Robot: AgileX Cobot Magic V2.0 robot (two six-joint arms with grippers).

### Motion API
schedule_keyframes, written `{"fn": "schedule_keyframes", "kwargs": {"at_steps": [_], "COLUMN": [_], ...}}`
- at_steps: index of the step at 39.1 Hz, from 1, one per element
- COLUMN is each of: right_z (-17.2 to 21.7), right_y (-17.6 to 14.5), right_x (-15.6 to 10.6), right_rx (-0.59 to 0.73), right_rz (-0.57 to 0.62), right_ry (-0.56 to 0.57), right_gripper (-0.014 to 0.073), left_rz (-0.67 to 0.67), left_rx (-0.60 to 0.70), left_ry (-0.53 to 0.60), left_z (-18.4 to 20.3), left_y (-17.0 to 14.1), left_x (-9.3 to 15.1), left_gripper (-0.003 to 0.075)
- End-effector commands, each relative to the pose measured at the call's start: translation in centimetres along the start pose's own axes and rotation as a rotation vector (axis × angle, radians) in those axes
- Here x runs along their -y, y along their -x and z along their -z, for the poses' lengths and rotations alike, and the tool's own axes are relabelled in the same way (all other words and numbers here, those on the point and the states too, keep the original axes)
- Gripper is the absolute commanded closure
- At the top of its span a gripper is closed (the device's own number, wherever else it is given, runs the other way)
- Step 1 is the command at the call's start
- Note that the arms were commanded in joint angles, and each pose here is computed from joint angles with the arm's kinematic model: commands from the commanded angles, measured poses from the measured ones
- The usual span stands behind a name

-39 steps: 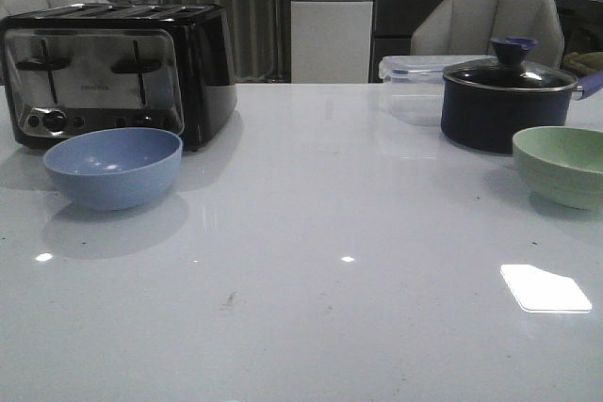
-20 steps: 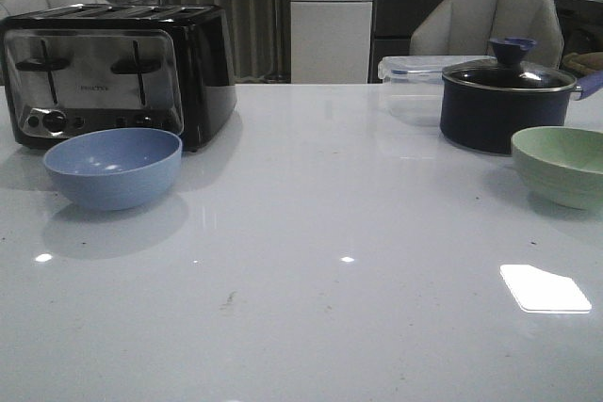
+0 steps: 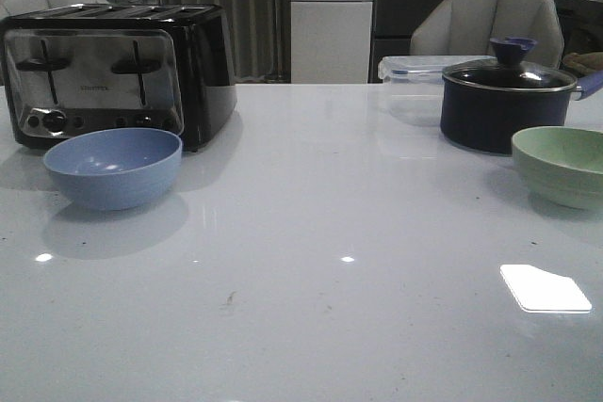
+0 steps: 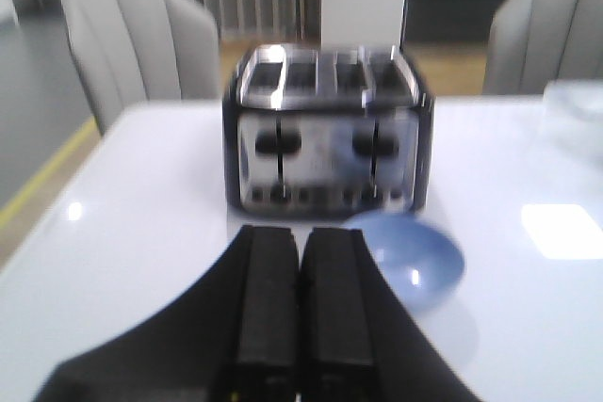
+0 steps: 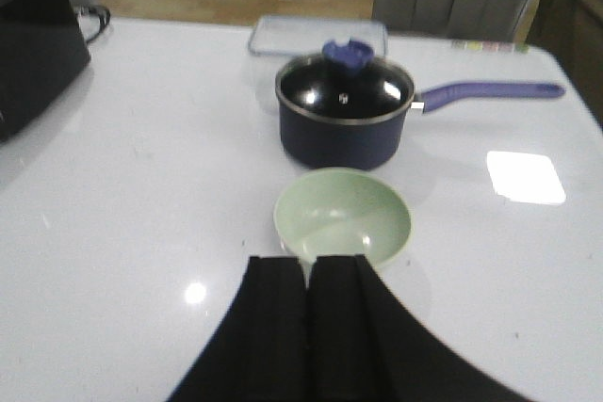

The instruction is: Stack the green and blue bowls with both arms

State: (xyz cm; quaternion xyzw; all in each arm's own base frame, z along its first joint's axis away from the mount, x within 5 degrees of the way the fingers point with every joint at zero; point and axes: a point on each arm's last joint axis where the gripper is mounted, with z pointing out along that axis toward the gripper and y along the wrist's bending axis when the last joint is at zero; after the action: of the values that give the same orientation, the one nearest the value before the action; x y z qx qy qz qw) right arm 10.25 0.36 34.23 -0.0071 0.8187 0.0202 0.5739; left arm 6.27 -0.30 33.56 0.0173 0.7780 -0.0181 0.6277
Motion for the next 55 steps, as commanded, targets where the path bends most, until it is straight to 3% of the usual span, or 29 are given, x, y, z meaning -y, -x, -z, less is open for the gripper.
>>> {"fn": "schedule_keyframes", "kwargs": {"at_steps": [1, 12, 27, 31, 35, 37, 41, 48, 55], "right_z": [-1.2, -4.4, -6.6, -6.8, -6.9, -7.0, -7.2, -8.4, -10.9], "right_y": [1.0, -0.7, -1.6, -1.6, -1.6, -1.5, -1.5, -1.2, 1.0], "right_x": [0.1, 0.2, 0.3, 0.3, 0.3, 0.3, 0.3, 0.5, 2.5], "right_rx": [-0.013, -0.241, -0.361, -0.367, -0.359, -0.352, -0.347, -0.333, -0.389], "right_rz": [-0.002, -0.009, -0.014, -0.015, -0.015, -0.015, -0.015, -0.022, -0.107], "right_ry": [-0.001, 0.005, 0.005, 0.005, 0.004, 0.004, 0.002, -0.006, -0.086], "right_gripper": [0.059, 0.059, 0.0583, 0.0468, 0.0253, 0.0163, 0.0076, 0.0078, 0.0078], "left_rz": [0.012, 0.011, 0.012, 0.012, 0.012, 0.012, 0.012, 0.012, 0.012], "left_rx": [-0.005, -0.123, -0.145, -0.145, -0.145, -0.145, -0.145, -0.145, -0.145], "left_ry": [-0.009, -0.007, -0.008, -0.008, -0.008, -0.008, -0.008, -0.008, -0.008], "left_z": [-1.1, -3.0, -3.6, -3.6, -3.6, -3.6, -3.6, -3.6, -3.6], "left_y": [1.1, 0.4, 0.2, 0.2, 0.2, 0.2, 0.2, 0.2, 0.2], "left_x": [0.1, 0.1, 0.1, 0.1, 0.1, 0.1, 0.1, 0.1, 0.1], "left_gripper": [0.0622, 0.0622, 0.0594, 0.0445, 0.0254, 0.0199, 0.0193, 0.0193, 0.0193]}}
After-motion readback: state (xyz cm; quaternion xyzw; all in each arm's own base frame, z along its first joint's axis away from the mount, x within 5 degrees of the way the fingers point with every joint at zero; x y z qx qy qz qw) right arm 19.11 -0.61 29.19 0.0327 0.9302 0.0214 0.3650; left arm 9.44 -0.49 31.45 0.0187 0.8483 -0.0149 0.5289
